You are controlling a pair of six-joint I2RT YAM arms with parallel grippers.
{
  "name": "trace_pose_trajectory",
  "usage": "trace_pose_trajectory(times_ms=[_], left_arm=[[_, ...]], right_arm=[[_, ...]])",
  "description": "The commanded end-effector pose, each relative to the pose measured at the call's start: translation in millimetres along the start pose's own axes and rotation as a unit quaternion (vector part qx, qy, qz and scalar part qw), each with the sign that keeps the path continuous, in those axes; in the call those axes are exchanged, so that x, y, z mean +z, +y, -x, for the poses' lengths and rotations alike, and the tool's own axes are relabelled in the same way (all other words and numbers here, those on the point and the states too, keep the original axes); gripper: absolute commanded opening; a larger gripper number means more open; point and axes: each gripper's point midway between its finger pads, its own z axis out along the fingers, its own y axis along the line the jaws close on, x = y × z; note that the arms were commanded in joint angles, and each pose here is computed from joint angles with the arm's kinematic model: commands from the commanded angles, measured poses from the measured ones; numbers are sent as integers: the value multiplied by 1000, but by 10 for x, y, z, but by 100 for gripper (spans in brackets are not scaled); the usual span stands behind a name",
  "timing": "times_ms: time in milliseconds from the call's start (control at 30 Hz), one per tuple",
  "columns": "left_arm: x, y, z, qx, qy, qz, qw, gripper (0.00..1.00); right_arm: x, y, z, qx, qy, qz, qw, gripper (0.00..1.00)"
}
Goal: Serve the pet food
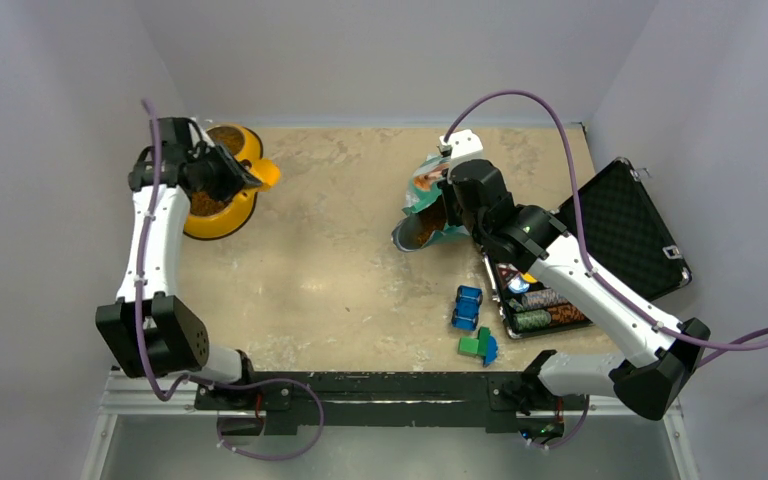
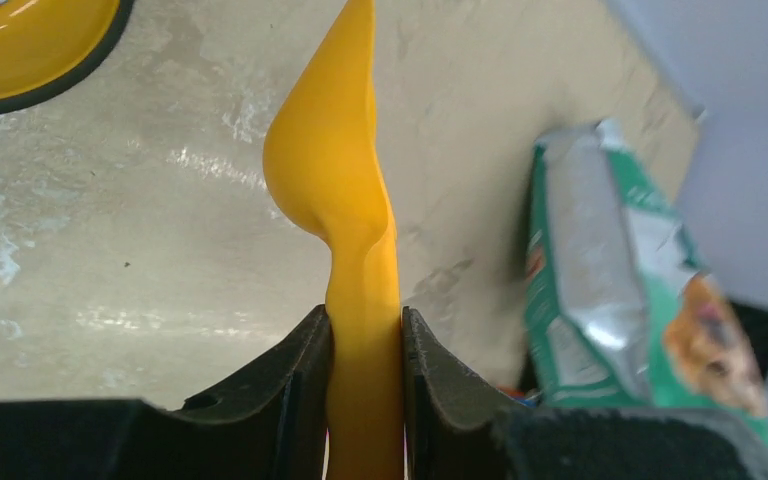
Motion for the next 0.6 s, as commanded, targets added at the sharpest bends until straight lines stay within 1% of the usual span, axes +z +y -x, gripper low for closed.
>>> trace_pose_trajectory(times_ms=[0,67,133,233,267,300,367,467,567], left_arm=[[200,334,-369,265,53,16,963,0],[233,511,-373,306,37,34,951,0],[266,661,-410,328,24,45,943,0],[341,674,-441,331,-3,24,943,0],[377,701,-431,332,-21,23,943,0],[402,735,-393,334,-40,27,941,0],[422,885,-330,321,-57,67,943,0],[498,1105,-337,300,-38,116,946,0],[595,1268,-501,265,39,148,952,0]], right_arm=[[-207,-52,546,48,-90,2,995,0],[-216,-42,547,47,-90,3,995,0],[-220,-25,544,46,-89,6,995,0],[-221,3,539,45,-87,9,995,0],[-226,15,540,44,-87,11,995,0],[-227,22,536,43,-87,12,995,0],[-236,41,533,41,-88,15,995,0],[-251,44,525,41,-90,17,995,0],[-258,49,525,40,-91,20,995,0]])
